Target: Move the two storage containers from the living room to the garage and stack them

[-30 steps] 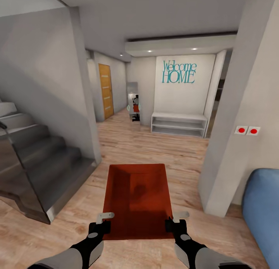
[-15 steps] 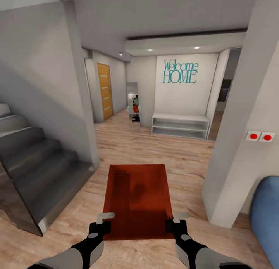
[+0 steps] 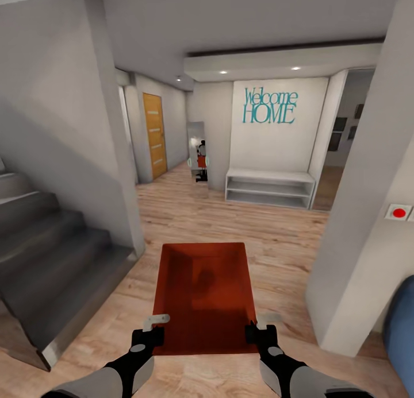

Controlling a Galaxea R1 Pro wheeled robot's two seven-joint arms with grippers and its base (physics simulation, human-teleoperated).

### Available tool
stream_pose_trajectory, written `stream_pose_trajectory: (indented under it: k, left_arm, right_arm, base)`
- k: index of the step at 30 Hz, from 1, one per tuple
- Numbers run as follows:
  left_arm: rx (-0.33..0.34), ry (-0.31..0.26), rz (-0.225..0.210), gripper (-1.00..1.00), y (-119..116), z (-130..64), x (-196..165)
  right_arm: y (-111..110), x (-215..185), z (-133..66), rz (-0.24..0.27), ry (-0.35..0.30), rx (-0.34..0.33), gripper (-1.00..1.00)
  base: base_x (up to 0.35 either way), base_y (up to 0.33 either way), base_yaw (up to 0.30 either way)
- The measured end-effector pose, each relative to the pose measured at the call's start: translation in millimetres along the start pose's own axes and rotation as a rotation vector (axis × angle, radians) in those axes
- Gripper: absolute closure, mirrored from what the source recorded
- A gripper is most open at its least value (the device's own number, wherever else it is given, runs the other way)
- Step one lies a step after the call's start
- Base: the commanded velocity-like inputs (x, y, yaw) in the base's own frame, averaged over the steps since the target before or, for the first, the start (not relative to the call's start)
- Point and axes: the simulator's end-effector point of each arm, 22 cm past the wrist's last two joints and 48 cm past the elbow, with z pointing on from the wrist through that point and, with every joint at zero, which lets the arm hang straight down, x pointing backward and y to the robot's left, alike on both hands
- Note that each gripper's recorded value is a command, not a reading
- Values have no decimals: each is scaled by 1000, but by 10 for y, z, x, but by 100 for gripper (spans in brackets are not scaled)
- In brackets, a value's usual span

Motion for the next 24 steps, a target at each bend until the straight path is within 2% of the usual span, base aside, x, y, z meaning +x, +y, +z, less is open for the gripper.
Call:
stream_pose_trajectory:
  k: [24]
  left_arm:
    - [1, -2, -2, 100, 0, 1, -8]
  right_arm:
    - [2, -9, 1, 0, -2, 0, 100]
  base:
    - [321, 0, 0]
